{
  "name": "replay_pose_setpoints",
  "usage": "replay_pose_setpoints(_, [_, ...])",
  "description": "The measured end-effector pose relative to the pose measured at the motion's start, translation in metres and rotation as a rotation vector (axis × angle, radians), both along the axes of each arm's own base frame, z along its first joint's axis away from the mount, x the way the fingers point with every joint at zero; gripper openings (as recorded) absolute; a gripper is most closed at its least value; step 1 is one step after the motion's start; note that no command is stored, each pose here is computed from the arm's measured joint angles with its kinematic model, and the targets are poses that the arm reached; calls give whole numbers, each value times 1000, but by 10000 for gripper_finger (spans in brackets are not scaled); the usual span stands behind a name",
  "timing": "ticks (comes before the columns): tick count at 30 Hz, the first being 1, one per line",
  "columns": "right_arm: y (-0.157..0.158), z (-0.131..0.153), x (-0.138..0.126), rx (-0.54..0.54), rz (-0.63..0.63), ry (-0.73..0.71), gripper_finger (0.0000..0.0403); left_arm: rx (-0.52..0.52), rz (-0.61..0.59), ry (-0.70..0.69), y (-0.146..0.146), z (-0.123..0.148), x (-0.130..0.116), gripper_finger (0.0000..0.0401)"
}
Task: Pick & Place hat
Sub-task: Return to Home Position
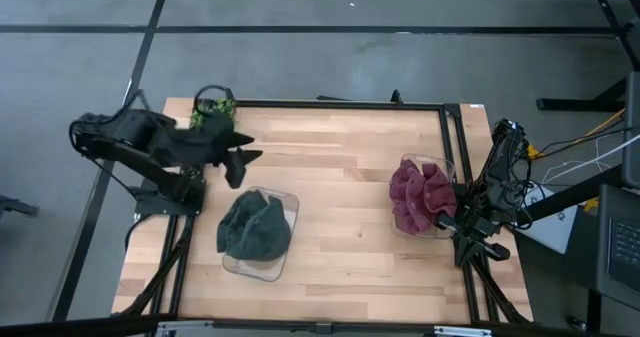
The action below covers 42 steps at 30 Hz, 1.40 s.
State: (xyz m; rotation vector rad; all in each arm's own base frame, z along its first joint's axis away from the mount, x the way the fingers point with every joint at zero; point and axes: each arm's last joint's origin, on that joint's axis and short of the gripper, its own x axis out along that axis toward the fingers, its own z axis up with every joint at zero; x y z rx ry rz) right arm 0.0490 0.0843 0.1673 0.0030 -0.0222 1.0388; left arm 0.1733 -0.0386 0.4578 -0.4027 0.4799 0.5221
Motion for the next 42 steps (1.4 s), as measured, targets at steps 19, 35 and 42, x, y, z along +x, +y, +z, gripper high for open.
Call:
replay_pose_setpoints(19, [0, 0, 0, 0, 0, 0, 24, 313, -761, -485, -4, -9, 23, 198])
replay_pose_setpoints(35, [0, 0, 0, 0, 0, 0, 24, 264, -592, -777, 34, -116, -34, 198])
replay_pose_setpoints(42, [0, 0, 0, 0, 1, 0, 24, 276, -426, -737, 43, -157, -45, 198])
